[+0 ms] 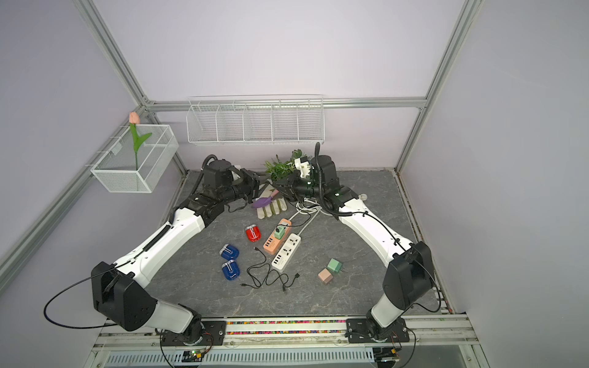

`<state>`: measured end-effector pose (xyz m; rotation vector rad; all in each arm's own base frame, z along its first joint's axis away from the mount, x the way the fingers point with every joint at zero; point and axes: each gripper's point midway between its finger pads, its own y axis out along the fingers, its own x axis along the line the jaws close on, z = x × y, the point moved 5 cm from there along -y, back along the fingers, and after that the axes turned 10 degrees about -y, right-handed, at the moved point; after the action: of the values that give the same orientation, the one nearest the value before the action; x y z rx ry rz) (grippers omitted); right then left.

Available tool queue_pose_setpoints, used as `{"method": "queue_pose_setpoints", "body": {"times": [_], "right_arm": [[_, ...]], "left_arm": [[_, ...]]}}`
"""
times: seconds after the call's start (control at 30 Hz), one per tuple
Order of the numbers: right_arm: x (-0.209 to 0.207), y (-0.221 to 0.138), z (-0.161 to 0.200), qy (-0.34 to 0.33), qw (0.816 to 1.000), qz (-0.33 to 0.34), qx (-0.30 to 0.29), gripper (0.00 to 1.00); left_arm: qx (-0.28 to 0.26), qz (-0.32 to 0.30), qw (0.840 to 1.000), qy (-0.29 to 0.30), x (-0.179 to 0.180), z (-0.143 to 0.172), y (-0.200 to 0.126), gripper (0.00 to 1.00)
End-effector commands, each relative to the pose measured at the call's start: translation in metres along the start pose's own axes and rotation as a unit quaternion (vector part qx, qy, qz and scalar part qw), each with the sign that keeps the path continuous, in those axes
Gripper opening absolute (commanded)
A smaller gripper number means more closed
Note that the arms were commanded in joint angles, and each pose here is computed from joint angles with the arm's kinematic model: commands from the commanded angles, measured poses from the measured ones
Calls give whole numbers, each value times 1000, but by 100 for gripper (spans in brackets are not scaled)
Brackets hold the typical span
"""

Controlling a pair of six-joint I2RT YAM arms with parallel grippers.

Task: Charge the electric shaver
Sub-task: Pick up the charging cable from the center of the board.

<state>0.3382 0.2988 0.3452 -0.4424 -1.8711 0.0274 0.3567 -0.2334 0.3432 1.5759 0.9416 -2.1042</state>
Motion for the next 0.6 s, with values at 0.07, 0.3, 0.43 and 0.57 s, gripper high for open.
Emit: {"method": "queue_pose_setpoints", "body": {"times": [0.07, 0.3, 0.43, 0.57], "right_arm": [[0, -4, 13, -25, 998, -36, 48, 7], [-4, -7, 7, -24, 999, -37, 30, 7], [-4, -5, 2, -20, 999, -42, 24, 7], [-4, -3, 2, -14, 998, -48, 26, 7]], "left_arm": [[58, -13, 998, 6, 3, 1, -2, 38], [85, -27, 996, 8, 8, 7, -1, 34], [82, -32, 996, 4, 13, 7, -4, 32], [78, -21, 997, -8, 12, 6, -2, 22]]}}
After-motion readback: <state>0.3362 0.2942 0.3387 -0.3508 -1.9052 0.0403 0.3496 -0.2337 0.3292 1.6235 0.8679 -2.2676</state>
